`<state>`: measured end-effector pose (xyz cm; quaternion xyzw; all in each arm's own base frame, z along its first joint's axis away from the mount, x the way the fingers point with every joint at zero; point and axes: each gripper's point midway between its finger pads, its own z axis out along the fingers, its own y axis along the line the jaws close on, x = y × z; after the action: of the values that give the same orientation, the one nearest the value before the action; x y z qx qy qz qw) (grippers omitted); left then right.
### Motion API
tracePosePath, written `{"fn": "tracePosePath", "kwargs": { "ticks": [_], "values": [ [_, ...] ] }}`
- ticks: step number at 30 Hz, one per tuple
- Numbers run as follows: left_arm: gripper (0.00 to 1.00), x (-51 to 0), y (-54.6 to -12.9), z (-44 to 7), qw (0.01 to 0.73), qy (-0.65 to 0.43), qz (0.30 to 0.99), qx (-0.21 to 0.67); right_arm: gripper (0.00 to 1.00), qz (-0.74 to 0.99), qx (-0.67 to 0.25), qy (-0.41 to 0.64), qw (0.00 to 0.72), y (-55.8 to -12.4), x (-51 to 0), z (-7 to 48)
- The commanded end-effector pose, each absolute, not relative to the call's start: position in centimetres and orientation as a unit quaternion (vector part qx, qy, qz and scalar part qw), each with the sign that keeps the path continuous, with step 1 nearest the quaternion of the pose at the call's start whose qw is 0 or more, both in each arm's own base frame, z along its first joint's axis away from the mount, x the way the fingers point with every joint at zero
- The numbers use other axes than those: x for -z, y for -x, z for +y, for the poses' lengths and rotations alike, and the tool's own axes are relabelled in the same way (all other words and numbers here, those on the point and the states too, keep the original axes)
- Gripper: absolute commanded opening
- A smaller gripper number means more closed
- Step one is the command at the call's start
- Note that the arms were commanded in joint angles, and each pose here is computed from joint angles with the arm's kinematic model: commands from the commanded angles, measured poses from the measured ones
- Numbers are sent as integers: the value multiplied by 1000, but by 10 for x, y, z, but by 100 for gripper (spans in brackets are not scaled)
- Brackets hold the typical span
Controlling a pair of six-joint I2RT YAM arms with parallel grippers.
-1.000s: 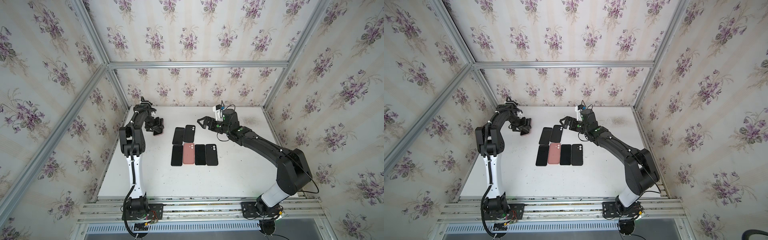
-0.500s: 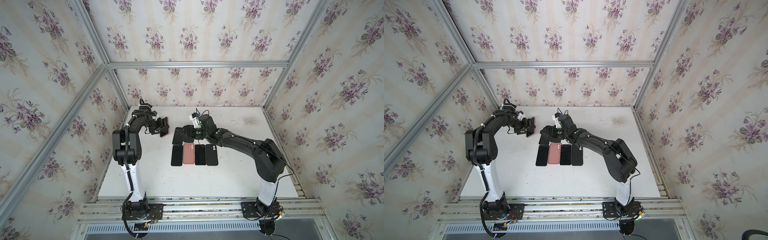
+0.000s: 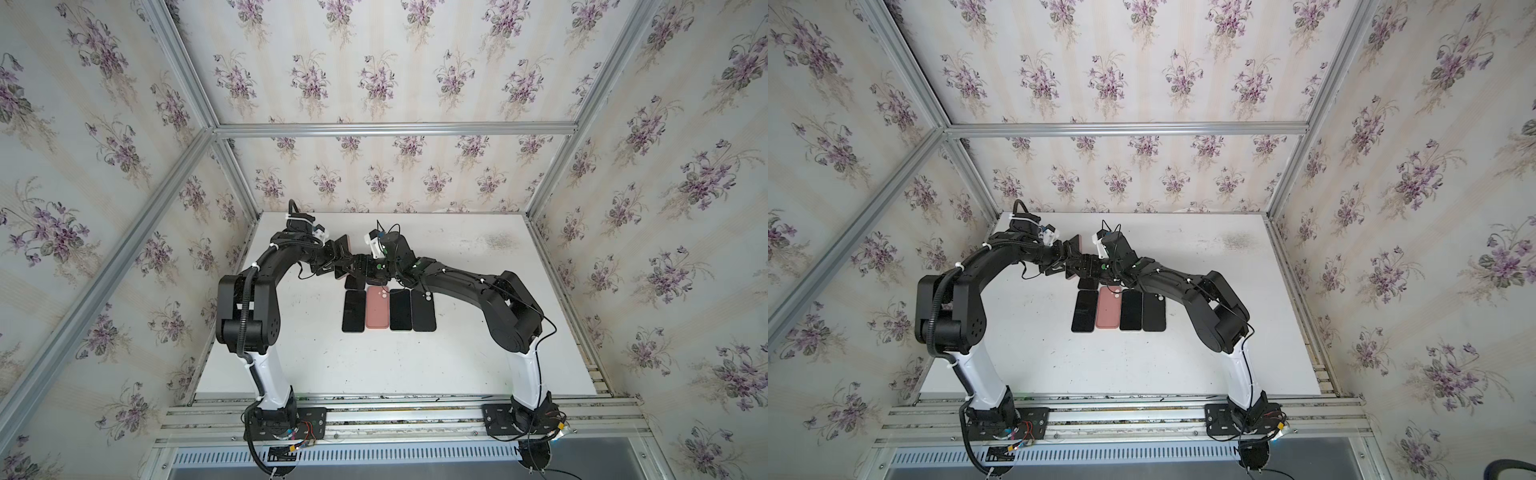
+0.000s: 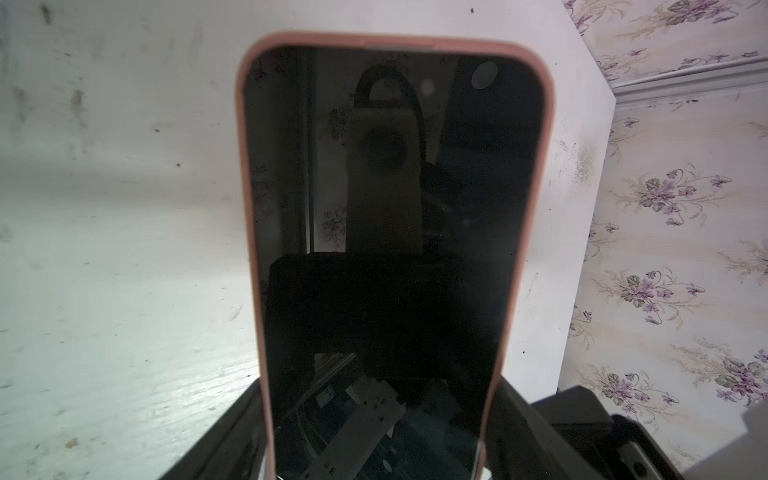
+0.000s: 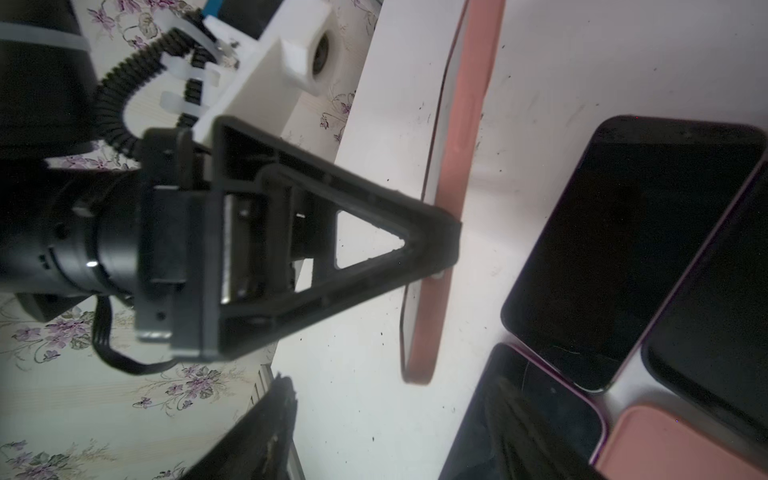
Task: Take the phone out of the phone case
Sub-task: 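Lift the pink phone toward the right gripper while right gripper approaches, then grip the pink phone with right gripper while left gripper releases and withdraws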
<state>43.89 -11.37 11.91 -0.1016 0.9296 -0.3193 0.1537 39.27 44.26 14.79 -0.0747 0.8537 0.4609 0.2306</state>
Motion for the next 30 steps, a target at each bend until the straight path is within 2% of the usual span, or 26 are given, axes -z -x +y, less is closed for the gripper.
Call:
{"fn": "tracePosePath", "kwargs": {
  "ticks": [1, 16, 22, 28, 30],
  "values": [
    [52, -133, -443, -124, 175, 90, 919, 340, 70, 851, -462, 66, 241, -399, -151, 443],
    [51, -142, -435, -143, 183, 74, 915, 351, 30, 857, -448, 47, 250, -408, -145, 438],
    [51, -141, -432, -147, 182, 73, 914, 354, 21, 855, -451, 39, 253, -412, -147, 436],
    [51, -149, -431, -152, 194, 66, 908, 366, 5, 853, -456, 38, 250, -412, -150, 435],
    [54, -158, -432, -155, 203, 61, 900, 381, 0, 850, -459, 42, 253, -410, -154, 434]
  ]
}}
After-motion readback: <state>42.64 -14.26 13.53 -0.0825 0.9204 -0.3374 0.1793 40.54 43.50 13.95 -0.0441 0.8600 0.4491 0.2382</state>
